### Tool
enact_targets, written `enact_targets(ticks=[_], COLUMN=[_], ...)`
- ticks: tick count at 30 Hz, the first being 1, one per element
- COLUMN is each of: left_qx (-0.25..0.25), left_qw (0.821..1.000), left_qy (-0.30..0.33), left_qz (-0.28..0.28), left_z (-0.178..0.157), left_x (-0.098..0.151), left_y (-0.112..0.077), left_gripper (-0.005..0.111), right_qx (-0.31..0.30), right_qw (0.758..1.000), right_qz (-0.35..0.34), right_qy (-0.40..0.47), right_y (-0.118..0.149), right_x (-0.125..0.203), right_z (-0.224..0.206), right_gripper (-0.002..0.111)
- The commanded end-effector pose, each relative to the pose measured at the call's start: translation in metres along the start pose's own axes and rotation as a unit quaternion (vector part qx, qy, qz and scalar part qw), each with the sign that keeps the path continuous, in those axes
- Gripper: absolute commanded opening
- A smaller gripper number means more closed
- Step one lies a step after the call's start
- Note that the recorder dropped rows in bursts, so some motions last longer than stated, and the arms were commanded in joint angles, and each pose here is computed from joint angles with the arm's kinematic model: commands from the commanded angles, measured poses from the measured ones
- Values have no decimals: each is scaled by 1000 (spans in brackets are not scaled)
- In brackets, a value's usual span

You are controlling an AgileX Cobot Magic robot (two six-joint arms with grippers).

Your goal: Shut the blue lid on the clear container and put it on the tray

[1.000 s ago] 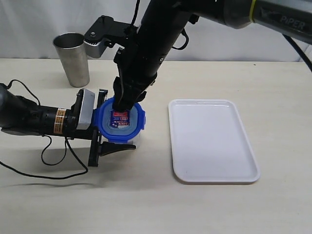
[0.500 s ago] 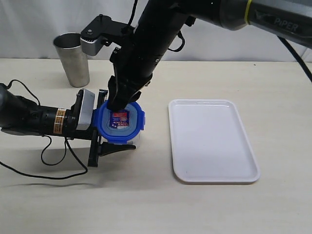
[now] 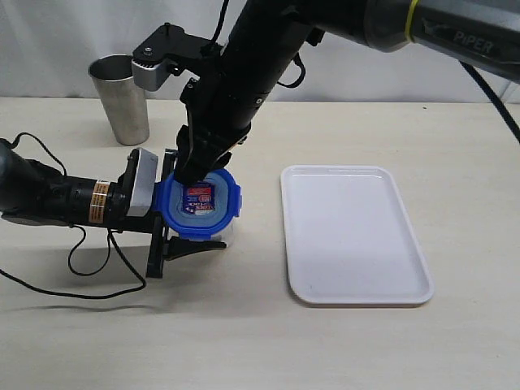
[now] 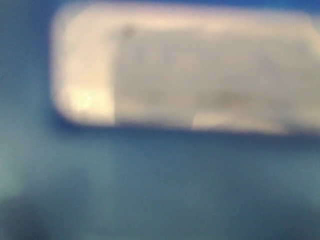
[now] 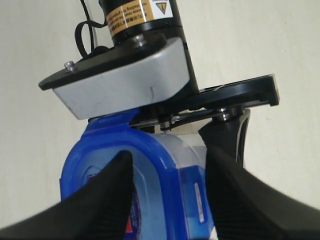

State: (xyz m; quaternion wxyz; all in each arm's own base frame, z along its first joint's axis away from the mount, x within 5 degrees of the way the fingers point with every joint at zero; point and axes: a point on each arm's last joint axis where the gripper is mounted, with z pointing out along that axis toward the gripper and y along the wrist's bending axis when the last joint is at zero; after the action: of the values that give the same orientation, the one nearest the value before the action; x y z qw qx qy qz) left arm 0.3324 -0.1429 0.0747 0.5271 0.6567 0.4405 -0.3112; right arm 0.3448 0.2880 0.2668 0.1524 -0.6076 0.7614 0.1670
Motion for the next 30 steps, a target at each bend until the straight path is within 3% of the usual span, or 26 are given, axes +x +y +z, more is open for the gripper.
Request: enact_targets(ticks=[1, 14, 30], left_qx=[-1, -2, -3], left_qw=[1000, 1000, 1000], left_qy=[12, 12, 12], left_qz=[-18, -20, -22], left_z=[2, 2, 2], left_x=[1, 1, 1], left_y=[0, 0, 0], left_gripper=[0, 0, 0], right_qx=[-15, 14, -16], right_qw=[998, 994, 995], right_qz=[1, 0, 19], right_qy=[58, 111, 95], right_y=[-6, -10, -2], right_x=[16, 30, 30], right_z=[29, 33, 37], right_gripper=[41, 41, 42])
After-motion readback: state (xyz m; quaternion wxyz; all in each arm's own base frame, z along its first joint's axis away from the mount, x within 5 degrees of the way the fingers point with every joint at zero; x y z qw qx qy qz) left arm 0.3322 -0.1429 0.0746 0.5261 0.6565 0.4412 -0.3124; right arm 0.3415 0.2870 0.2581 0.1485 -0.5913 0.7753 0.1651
